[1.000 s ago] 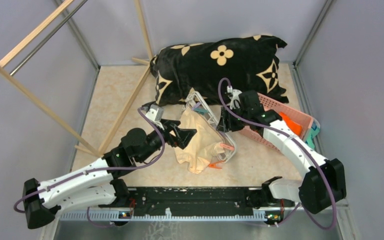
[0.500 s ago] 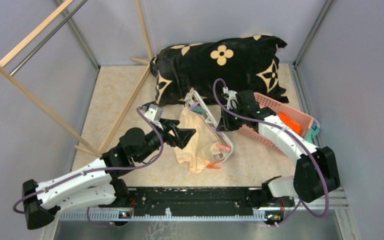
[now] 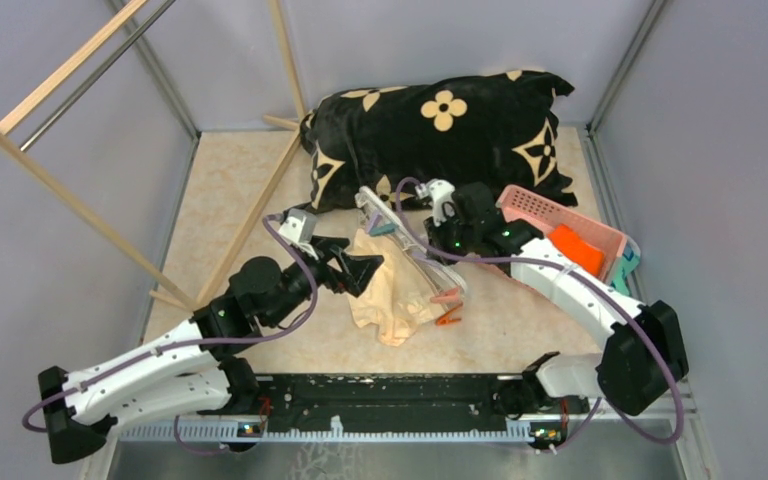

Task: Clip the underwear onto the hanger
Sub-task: Pick up the hanger at the center of the board.

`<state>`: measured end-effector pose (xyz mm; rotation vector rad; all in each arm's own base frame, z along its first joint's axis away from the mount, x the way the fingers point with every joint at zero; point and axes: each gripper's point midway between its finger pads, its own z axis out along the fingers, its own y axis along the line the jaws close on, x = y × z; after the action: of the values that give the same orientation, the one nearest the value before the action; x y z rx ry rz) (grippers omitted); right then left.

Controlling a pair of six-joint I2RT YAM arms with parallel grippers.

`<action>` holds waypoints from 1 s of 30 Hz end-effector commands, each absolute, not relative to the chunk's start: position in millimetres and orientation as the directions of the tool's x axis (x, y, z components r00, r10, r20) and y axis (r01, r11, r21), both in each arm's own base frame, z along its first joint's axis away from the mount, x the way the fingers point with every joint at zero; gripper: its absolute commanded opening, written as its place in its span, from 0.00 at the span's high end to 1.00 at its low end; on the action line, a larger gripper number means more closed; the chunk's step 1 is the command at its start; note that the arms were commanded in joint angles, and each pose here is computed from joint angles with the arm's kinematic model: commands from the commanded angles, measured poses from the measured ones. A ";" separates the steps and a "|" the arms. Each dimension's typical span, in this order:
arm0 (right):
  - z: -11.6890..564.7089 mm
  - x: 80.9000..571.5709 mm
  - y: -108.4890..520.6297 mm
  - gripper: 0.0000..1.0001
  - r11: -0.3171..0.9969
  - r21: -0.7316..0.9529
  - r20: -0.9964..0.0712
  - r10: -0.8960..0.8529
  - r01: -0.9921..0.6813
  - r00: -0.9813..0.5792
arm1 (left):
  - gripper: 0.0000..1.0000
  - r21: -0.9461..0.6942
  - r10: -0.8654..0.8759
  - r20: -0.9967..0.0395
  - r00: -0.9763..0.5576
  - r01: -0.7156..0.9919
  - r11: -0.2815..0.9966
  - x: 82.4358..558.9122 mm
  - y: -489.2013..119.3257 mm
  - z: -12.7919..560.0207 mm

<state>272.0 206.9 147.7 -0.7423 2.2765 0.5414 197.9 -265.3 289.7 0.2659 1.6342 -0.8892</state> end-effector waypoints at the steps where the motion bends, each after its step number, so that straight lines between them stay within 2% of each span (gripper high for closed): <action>1: 209.6 286.2 235.7 1.00 0.648 -0.124 -0.847 -0.463 -0.751 -0.260 | 0.00 -0.401 -0.330 -0.916 -0.229 0.546 0.736 205.4 -241.9 314.3; 4: 217.1 285.3 239.7 1.00 0.614 -0.256 -0.855 -0.505 -0.747 -0.122 | 0.00 -0.416 -0.353 -0.909 -0.220 0.484 0.770 206.6 -221.8 318.9; 7: 225.3 273.1 250.9 1.00 0.513 -0.430 -0.831 -0.546 -0.743 0.104 | 0.00 -0.422 -0.373 -0.906 -0.198 0.458 0.783 202.6 -202.3 327.1; 11: 226.4 246.0 271.8 1.00 0.337 -0.673 -0.704 -0.566 -0.658 0.430 | 0.00 -0.424 -0.385 -0.906 -0.178 0.427 0.799 197.1 -179.8 334.5; 14: 229.5 234.3 277.5 1.00 0.281 -0.770 -0.620 -0.539 -0.573 0.570 | 0.00 -0.420 -0.369 -0.908 -0.200 0.422 0.804 194.4 -177.7 332.5; 19: 236.9 213.6 279.2 1.00 0.266 -0.857 -0.514 -0.476 -0.441 0.714 | 0.01 -0.443 -0.321 -0.890 -0.323 0.445 0.779 189.3 -203.0 303.1; 23: 235.7 203.2 279.4 1.00 0.244 -0.892 -0.451 -0.487 -0.380 0.748 | 0.00 -0.456 -0.267 -0.867 -0.421 0.453 0.766 189.3 -230.3 268.3; 26: 234.1 194.3 282.6 1.00 0.213 -0.899 -0.437 -0.471 -0.382 0.766 | 0.00 -0.396 -0.198 -0.895 -0.399 0.507 0.766 196.3 -249.1 260.6; 30: 232.8 180.4 284.4 1.00 0.167 -0.908 -0.416 -0.455 -0.383 0.787 | 0.00 -0.251 -0.063 -0.928 -0.367 0.490 0.835 224.1 -252.8 258.3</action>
<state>188.7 277.6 176.0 -1.5650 0.8703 -0.0384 203.5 -245.4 240.1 0.2498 1.8973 -0.6739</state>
